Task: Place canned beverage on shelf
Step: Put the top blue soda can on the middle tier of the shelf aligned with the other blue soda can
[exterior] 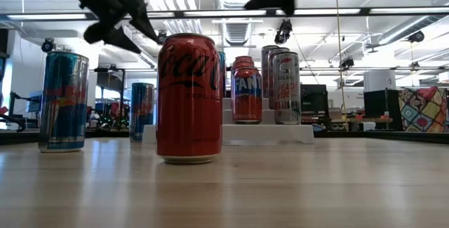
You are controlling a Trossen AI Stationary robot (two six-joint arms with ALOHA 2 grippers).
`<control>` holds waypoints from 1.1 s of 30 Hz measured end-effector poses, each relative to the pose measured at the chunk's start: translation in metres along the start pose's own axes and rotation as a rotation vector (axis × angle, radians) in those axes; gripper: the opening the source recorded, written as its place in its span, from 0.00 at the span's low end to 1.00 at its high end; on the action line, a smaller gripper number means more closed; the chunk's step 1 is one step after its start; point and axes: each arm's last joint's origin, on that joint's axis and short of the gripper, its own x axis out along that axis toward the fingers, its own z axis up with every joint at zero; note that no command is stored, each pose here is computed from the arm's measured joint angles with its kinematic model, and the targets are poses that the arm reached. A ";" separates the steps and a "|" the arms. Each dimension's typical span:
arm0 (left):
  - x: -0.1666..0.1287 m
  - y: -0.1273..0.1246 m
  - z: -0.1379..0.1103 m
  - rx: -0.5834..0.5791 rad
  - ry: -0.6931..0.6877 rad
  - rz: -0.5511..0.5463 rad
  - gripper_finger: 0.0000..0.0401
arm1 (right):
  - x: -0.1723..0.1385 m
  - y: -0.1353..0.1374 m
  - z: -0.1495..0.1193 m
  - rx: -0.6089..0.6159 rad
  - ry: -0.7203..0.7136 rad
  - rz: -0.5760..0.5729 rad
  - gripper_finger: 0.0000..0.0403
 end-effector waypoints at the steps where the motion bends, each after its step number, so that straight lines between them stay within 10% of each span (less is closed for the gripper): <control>1: -0.005 0.000 0.004 0.002 0.004 0.003 0.75 | 0.008 0.000 0.002 -0.016 0.000 0.008 0.72; 33: -0.045 0.041 -0.011 0.016 0.185 0.249 0.60 | 0.187 -0.025 0.063 -0.312 0.182 -0.244 0.72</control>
